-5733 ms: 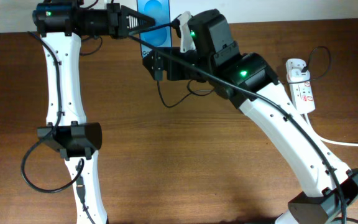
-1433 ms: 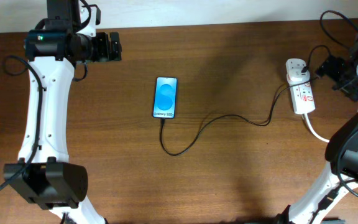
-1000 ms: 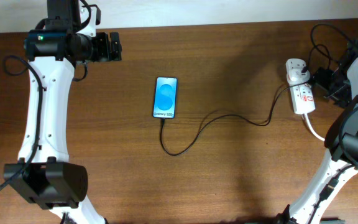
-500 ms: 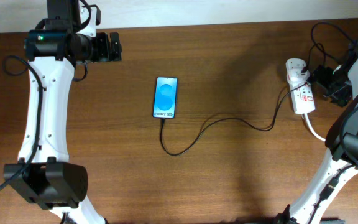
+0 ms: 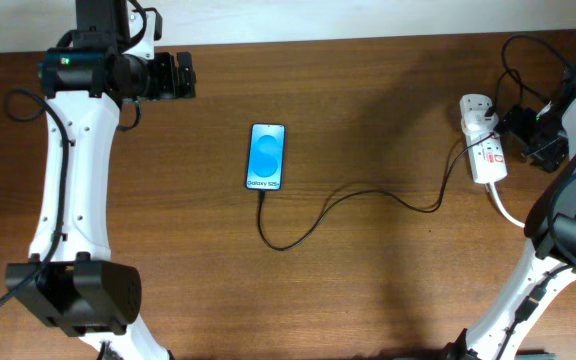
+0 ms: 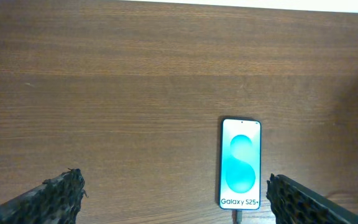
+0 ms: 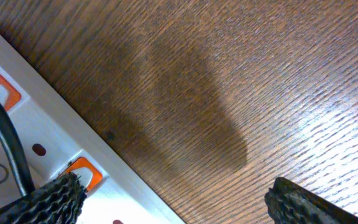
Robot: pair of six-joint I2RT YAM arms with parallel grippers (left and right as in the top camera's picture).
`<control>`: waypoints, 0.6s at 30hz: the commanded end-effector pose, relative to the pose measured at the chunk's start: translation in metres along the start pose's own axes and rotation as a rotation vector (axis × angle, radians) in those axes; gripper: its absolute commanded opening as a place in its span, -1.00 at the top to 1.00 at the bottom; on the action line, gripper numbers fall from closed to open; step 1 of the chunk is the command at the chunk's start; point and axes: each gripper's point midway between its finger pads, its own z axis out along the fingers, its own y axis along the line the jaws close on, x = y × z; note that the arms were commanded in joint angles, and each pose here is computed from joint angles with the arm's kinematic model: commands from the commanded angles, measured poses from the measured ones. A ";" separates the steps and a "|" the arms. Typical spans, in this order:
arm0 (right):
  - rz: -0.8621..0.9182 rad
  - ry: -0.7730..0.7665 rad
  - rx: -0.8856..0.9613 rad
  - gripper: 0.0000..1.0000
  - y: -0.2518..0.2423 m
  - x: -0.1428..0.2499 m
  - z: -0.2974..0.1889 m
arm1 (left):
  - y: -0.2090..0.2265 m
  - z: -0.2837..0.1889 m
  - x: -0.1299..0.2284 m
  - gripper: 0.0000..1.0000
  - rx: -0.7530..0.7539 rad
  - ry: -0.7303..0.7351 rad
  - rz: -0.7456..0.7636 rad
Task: Plug charger to phone and switch on socket
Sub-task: 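Move the right gripper over the power strip's orange switch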
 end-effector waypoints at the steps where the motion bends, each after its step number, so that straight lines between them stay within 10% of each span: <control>1: -0.031 0.029 -0.063 -0.97 0.017 0.006 0.005 | 0.002 0.005 0.003 -0.99 -0.009 0.014 0.003; 18: 0.000 0.034 -0.122 -0.97 0.032 0.005 0.015 | 0.002 0.005 0.003 -0.99 -0.009 0.014 0.003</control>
